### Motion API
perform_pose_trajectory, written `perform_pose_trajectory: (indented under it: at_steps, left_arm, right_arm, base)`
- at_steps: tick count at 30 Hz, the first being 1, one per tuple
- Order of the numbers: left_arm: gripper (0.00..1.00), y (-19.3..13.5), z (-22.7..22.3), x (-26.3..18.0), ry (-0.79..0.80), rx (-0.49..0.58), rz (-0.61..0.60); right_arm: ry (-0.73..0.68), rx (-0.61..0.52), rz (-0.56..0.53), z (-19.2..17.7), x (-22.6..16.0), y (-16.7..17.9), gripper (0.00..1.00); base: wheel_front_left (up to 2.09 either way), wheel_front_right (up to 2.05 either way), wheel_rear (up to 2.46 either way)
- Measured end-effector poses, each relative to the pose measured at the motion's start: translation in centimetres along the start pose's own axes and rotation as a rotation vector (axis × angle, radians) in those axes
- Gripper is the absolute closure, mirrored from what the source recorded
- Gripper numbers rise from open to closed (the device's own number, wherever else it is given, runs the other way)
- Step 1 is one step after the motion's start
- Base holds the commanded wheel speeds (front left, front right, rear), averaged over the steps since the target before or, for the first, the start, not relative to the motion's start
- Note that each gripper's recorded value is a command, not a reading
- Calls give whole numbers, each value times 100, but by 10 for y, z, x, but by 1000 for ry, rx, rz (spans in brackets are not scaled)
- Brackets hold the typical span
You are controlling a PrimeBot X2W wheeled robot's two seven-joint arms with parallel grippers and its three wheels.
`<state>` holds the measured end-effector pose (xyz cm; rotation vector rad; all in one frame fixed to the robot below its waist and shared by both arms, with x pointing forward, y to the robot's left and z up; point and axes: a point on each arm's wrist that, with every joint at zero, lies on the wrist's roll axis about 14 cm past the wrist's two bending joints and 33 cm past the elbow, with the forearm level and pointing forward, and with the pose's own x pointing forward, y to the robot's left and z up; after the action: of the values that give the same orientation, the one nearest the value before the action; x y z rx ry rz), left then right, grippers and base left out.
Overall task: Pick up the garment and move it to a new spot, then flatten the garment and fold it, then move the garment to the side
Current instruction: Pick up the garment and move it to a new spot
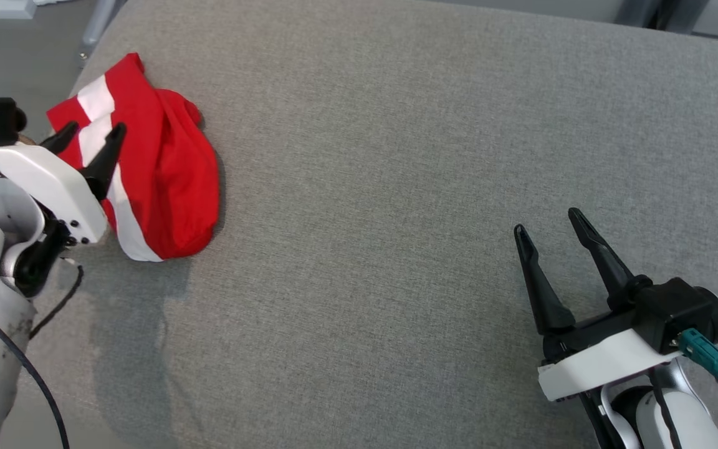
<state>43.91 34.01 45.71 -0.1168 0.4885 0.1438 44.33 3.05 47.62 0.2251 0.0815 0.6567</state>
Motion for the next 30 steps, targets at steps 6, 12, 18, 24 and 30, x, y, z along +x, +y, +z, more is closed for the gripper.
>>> perform_pose_trajectory:
  at_steps: [6, 12, 18, 24, 30]
  left_arm:
    - [0, 22, -4, 26, 26, 47, 69]
    - [0, 4, -37, 52, 117, 43, 48]
    - [0, 1, -60, 71, 180, 31, 71]
    - [0, 3, -79, 73, 268, 30, 95]
    - [100, -4, -81, 73, 284, 30, 74]
  right_arm:
    - [22, 1, -23, -10, 0, -13, 0]
    - [45, 0, -55, -20, -2, -27, 0]
    - [65, 3, -86, -30, -5, -40, 0]
    - [67, 3, -96, -31, -7, -43, 0]
    - [64, 2, -98, -30, -6, -44, 0]
  base:
    - [0, 0, 0]
    - [0, 0, 0]
    - [0, 0, 0]
    - [0, 0, 0]
    - [0, 0, 0]
